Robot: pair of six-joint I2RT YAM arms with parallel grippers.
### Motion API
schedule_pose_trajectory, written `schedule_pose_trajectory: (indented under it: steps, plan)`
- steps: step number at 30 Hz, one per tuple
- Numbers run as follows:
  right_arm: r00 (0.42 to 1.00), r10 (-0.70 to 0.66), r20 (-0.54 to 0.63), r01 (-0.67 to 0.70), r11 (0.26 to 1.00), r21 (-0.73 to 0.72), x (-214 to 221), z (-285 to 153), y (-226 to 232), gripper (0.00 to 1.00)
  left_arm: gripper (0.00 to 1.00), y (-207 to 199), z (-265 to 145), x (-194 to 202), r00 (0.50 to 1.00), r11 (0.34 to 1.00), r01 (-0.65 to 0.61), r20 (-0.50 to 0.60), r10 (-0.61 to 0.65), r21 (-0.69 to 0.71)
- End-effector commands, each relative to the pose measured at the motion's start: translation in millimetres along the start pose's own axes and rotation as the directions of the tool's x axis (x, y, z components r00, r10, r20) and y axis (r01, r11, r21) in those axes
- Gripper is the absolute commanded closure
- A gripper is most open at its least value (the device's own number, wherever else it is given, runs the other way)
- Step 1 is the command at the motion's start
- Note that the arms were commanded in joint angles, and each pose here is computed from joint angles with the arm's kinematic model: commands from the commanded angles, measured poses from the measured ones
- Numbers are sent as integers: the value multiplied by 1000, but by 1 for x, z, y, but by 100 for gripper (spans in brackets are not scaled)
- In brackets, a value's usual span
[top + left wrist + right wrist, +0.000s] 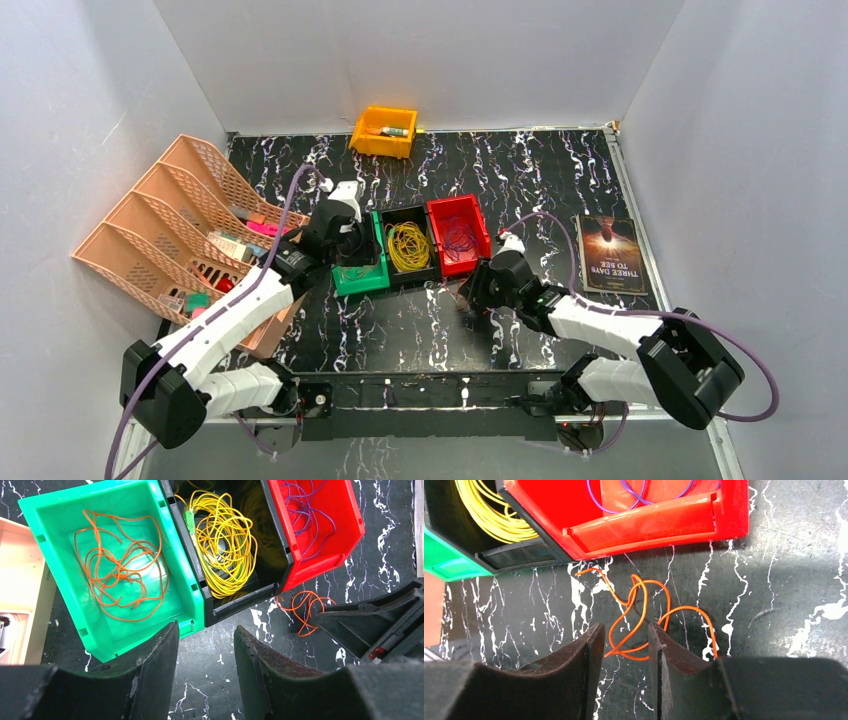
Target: Untangle the cables
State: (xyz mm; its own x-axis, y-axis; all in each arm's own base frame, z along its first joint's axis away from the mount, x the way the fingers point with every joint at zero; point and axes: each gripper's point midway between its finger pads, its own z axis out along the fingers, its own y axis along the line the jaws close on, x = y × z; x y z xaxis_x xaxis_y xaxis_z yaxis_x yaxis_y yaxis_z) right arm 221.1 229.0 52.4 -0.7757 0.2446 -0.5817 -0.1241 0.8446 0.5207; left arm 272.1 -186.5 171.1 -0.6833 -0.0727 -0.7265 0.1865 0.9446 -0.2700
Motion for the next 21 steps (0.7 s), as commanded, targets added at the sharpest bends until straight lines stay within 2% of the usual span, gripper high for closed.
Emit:
schedule_pose_trajectory:
  steps: [1,6,14,21]
  plan:
    - [997,7,71,-6,1000,-15,-20,8,9,55,56,6,-12,-4,999,1000,6,44,-6,-15]
    - [998,-1,64,1,1000,-5,-19,17,8,60,56,8,-14,-4,999,1000,5,43,-4,-21]
    - [998,-17,63,18,1000,-17,-21,23,11,73,56,11,-15,-5,999,999,2,47,-1,-40]
    - [997,-25,69,27,999,-22,-23,25,12,93,54,17,-20,-9,998,998,1,68,4,-70]
